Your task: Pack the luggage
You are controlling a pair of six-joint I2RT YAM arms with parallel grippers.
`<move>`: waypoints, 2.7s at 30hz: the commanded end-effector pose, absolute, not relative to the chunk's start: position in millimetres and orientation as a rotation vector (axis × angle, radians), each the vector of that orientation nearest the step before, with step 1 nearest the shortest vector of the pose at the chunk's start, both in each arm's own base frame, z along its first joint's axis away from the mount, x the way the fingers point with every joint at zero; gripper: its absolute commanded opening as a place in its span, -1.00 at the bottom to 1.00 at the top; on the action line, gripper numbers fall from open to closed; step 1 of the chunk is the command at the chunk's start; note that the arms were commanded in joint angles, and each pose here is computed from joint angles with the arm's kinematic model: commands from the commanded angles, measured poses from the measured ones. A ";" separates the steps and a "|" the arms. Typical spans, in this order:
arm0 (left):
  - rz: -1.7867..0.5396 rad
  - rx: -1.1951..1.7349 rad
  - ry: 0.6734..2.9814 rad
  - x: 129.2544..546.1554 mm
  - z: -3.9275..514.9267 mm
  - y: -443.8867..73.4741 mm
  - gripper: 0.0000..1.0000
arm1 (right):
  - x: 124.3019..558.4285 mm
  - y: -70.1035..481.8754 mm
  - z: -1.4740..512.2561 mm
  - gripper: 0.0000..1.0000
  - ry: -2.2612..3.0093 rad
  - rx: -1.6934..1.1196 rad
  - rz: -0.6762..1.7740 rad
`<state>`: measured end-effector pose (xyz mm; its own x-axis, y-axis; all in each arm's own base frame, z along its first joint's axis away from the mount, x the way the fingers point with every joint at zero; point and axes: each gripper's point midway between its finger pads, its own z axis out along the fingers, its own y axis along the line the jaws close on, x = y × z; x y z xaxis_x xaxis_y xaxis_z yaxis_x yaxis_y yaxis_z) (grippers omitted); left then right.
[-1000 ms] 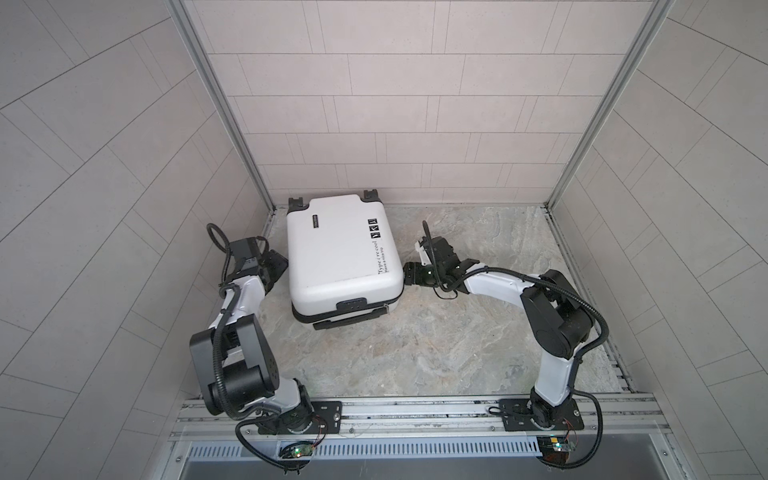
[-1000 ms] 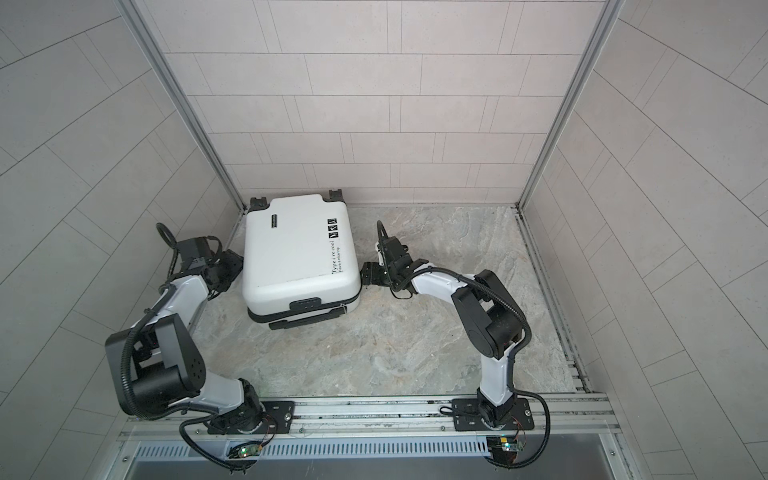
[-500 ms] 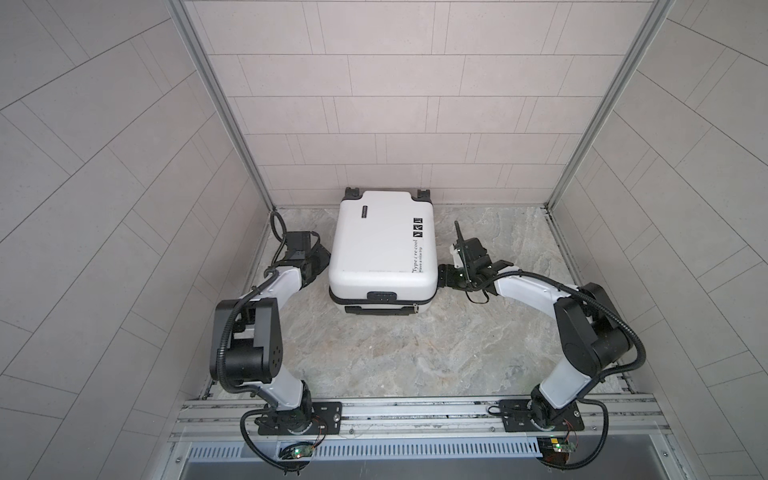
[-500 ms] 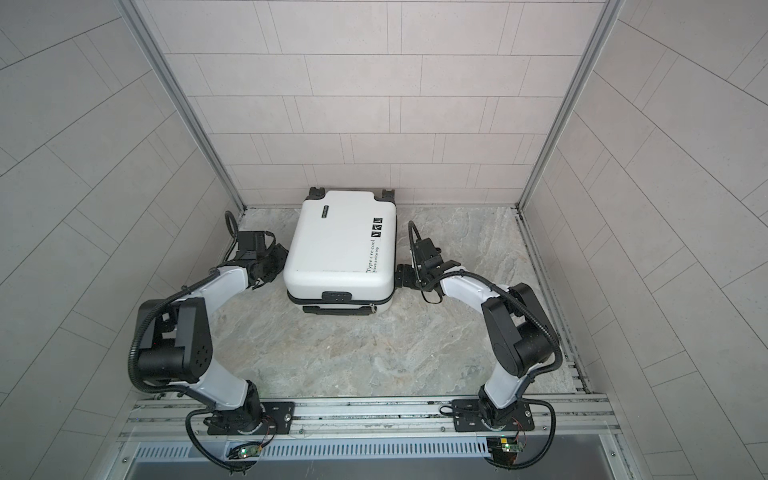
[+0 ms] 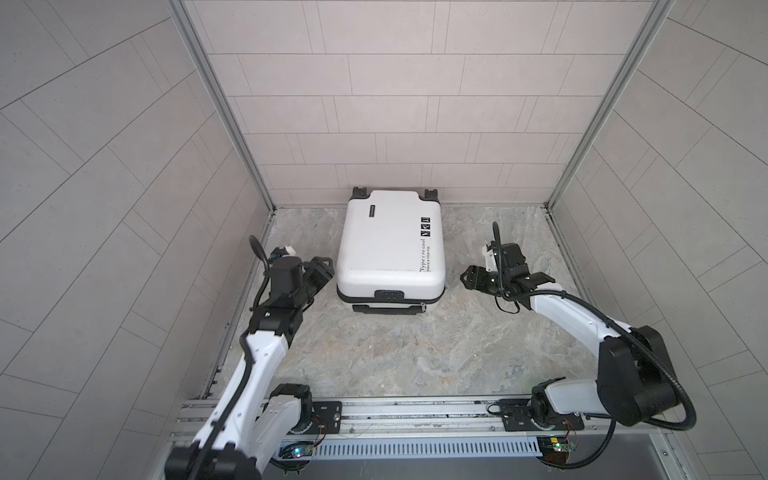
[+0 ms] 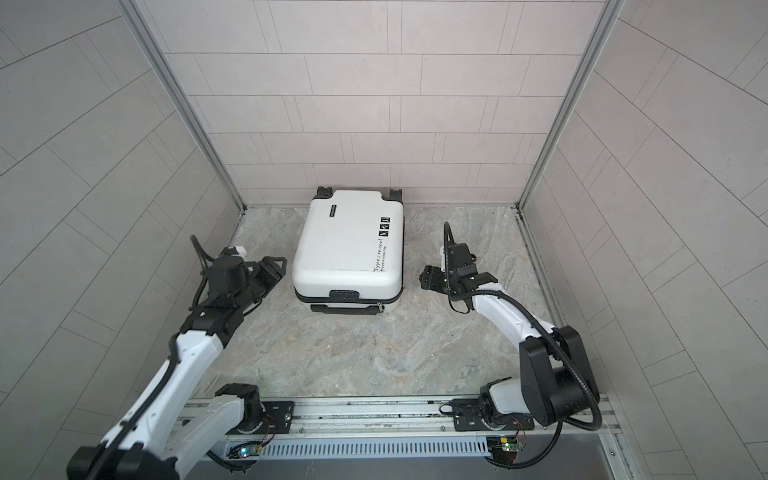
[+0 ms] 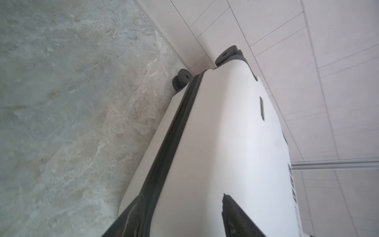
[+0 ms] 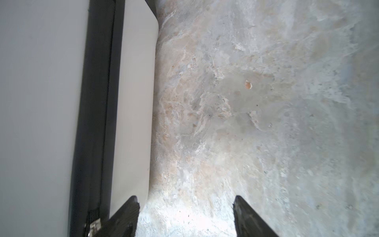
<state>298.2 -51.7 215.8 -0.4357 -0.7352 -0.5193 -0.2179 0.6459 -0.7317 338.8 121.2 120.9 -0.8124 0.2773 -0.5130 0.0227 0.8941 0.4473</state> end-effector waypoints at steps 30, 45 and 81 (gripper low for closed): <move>-1.372 -1.069 1.631 247.0 103.9 -225.4 0.29 | 261.8 238.7 135.5 0.41 1.957 -0.204 0.668; -1.295 -1.170 1.632 253.1 71.8 -220.1 0.13 | 261.8 263.3 112.7 0.20 1.962 -0.273 0.709; -1.406 -1.131 1.735 263.2 67.0 -269.4 -1.00 | 314.7 256.6 122.9 -0.61 1.819 0.032 0.733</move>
<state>273.3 -247.2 71.1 -0.3298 -0.9418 0.0656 -0.2246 0.0107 -0.9744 306.9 253.6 99.6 -0.4329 0.2666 -0.8611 -0.3067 0.8547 0.4188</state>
